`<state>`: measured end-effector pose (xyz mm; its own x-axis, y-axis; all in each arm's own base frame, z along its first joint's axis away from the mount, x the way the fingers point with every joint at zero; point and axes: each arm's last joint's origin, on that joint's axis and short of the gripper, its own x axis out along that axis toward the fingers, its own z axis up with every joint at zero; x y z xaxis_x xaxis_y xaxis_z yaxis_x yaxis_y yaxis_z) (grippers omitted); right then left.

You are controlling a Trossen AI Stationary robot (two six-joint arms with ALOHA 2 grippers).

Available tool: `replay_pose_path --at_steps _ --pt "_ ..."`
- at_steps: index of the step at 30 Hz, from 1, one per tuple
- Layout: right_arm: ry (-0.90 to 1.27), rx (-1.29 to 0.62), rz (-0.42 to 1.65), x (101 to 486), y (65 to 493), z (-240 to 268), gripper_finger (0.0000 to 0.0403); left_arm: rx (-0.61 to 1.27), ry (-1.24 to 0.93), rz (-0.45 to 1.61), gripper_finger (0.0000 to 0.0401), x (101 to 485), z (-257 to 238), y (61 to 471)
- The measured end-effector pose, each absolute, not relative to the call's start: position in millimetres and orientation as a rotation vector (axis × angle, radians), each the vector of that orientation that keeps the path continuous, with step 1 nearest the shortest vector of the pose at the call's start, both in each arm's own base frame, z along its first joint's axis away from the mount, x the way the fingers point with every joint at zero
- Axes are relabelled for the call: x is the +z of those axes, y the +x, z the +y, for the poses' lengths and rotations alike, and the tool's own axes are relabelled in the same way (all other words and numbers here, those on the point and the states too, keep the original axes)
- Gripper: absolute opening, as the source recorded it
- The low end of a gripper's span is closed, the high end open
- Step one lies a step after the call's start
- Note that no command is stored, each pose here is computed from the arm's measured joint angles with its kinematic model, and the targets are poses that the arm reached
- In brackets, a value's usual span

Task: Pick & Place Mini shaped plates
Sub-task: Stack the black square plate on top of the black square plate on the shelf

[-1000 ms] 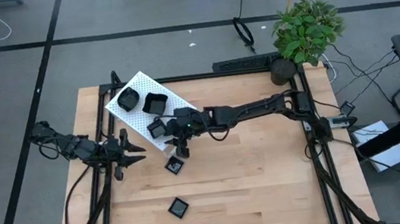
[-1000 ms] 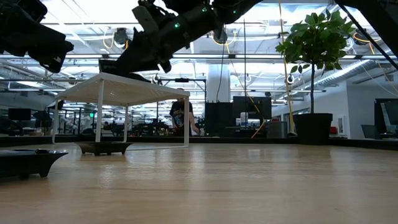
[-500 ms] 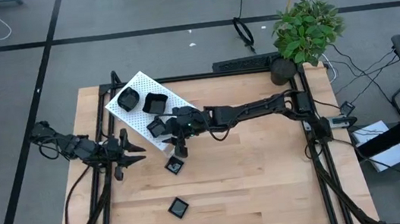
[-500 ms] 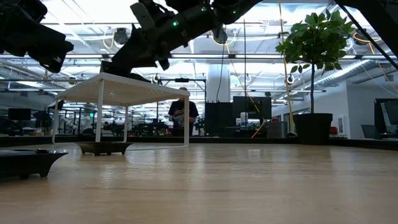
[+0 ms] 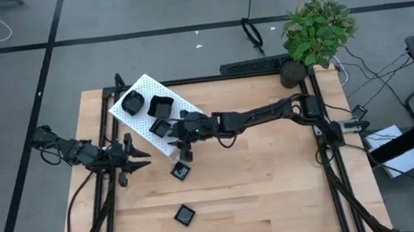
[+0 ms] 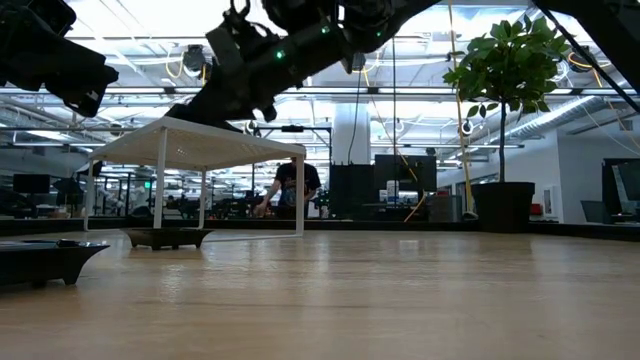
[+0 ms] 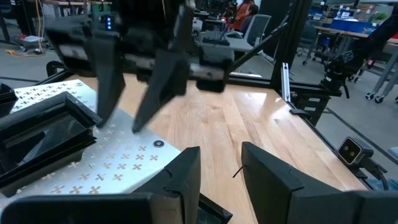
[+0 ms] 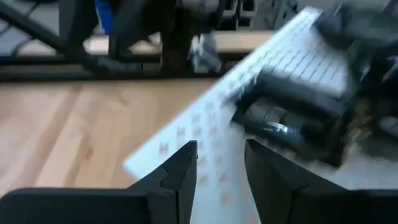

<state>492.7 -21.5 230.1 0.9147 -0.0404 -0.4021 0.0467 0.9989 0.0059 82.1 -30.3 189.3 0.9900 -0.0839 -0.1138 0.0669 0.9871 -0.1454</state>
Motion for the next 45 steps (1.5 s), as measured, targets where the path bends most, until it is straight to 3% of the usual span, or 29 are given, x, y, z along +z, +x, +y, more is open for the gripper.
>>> replay_pose_path --at_steps 9,17,22,28,45 --pt "0.018 -0.026 0.421 228.5 492.5 -13.6 0.0125 -0.076 -0.142 0.12 0.012 189.4 -30.3 82.1" --pt "-0.085 0.237 0.473 222.7 487.5 52.1 0.0147 -0.076 -0.142 0.119 0.012 189.4 -30.3 82.1" --pt "-0.29 0.169 0.578 191.0 487.9 74.1 0.0186 -0.076 -0.142 0.12 0.012 189.4 -30.3 82.1" --pt "-0.321 0.156 0.649 152.4 494.4 74.0 0.0207 -0.076 -0.142 0.119 0.012 189.4 -30.3 82.1" --pt "-0.347 0.171 0.81 128.1 485.0 65.1 0.0168 -0.076 -0.142 0.12 0.012 189.4 -30.3 82.1"
